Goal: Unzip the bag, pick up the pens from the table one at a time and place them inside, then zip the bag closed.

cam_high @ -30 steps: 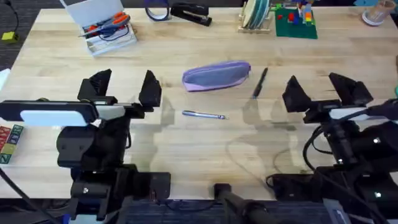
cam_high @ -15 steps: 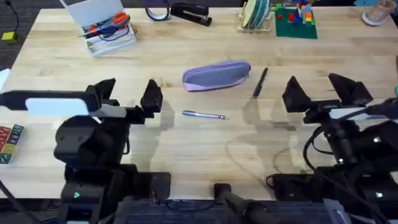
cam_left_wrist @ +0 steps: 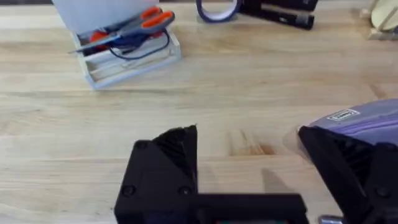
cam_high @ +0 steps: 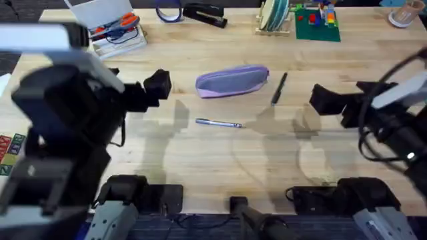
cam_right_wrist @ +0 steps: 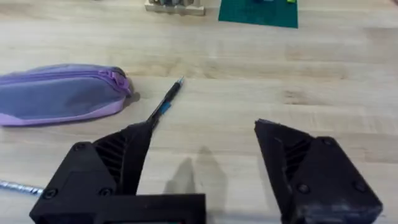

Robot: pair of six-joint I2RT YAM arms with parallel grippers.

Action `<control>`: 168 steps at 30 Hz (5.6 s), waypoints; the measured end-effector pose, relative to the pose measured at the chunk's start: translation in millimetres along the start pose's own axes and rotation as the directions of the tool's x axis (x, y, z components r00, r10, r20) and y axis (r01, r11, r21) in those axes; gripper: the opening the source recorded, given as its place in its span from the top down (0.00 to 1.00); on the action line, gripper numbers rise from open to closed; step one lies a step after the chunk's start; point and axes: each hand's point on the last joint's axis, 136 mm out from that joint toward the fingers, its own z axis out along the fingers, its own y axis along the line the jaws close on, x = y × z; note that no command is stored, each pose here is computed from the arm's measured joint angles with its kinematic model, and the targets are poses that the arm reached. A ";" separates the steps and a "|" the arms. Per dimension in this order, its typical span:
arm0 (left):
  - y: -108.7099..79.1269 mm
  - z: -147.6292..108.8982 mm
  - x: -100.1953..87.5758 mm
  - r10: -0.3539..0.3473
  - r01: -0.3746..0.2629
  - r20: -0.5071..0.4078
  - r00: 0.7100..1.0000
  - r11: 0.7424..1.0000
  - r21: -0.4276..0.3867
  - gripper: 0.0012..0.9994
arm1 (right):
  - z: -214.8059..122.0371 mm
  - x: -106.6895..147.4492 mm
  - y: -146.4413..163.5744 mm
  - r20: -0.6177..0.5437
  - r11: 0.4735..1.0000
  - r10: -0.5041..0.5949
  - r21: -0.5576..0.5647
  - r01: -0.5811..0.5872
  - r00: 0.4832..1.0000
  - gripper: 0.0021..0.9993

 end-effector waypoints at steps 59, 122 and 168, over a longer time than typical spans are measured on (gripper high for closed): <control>-82.4 17.8 -59.6 0.452 -0.312 -0.107 0.886 0.750 0.584 0.01 | 29.7 -68.3 16.8 -0.496 0.994 -0.020 -0.106 -0.038 0.868 0.00; -134.6 84.6 46.3 0.595 -0.200 -0.089 0.799 0.403 0.893 0.01 | 29.8 -68.5 16.7 -0.495 0.994 -0.020 -0.106 -0.037 0.868 0.00; -140.9 110.7 68.1 0.634 -0.231 -0.072 0.770 0.382 0.895 0.94 | 29.8 -68.5 16.7 -0.495 0.994 -0.020 -0.106 -0.037 0.868 0.00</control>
